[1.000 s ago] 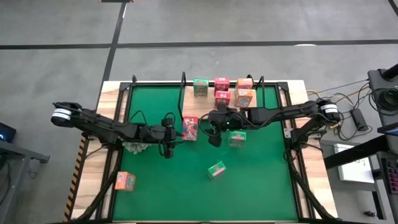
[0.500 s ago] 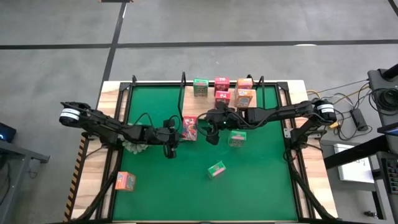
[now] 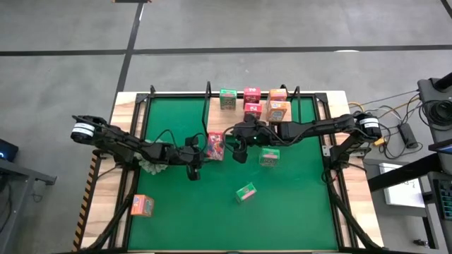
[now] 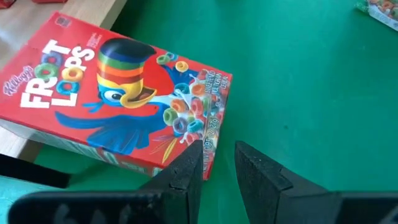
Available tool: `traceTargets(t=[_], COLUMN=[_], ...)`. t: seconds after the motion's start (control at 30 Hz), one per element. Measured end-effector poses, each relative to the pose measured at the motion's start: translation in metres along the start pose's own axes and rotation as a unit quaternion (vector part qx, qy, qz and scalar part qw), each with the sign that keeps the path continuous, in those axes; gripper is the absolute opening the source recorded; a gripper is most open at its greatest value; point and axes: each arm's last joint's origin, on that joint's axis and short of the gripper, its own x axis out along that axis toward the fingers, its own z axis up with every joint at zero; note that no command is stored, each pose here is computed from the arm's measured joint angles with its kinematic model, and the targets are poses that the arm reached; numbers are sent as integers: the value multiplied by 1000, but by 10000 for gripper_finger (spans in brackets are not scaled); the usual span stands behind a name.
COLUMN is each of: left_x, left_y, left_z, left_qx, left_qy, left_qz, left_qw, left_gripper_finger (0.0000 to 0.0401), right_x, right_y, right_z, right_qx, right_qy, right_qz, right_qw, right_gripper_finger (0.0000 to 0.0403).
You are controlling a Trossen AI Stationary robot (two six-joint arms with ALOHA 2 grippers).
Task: Stack cereal on shelf
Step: Put the red cereal box on the shelf aligned with the other red cereal boxes
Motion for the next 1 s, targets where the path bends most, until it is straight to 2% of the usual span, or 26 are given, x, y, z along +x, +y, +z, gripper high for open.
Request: traceTargets(t=[0.27, 0.6, 0.73, 1.0], left_x=[4, 7, 6, 6], left_y=[-3, -6, -7, -8], left_z=[-8, -9, -9, -3], left_qx=[6, -6, -10, -19], left_qy=[24, 20, 20, -10], left_qz=[-20, -41, -45, -47], left_qw=[999, 999, 999, 999], left_gripper_finger=[76, 76, 76, 76], right_x=[0, 0, -1, 0], right_y=[0, 1, 4, 4], right_z=[1, 2, 5, 6], right_qx=[-2, -1, 18, 69], right_qy=[-4, -9, -22, -27], right_qz=[1, 13, 44, 47], right_qw=[1000, 1000, 999, 996], right_gripper_finger=[219, 219, 219, 219])
